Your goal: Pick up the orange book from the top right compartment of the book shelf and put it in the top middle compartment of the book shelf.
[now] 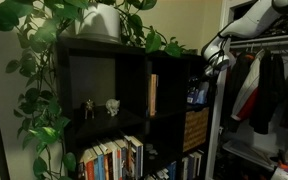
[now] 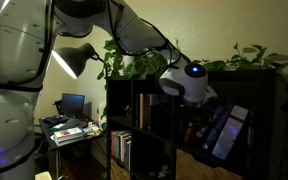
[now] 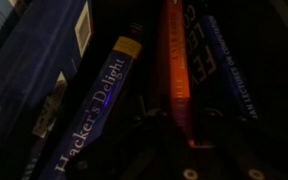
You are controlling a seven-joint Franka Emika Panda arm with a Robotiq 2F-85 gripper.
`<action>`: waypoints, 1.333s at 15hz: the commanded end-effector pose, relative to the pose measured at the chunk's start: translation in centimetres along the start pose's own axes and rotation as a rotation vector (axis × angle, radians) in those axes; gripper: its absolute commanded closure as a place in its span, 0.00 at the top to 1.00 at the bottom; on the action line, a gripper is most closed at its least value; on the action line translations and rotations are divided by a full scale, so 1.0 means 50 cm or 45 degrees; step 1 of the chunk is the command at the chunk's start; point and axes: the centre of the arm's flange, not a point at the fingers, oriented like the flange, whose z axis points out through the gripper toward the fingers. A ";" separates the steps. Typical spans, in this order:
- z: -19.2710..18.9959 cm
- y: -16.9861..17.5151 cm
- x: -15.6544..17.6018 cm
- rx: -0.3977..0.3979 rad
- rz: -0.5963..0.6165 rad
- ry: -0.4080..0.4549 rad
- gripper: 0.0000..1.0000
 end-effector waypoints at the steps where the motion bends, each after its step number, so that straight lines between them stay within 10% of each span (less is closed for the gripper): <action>1: -0.052 -0.019 -0.044 0.022 -0.036 -0.100 0.10; 20: -0.040 -0.044 0.015 -0.014 -0.031 -0.187 0.09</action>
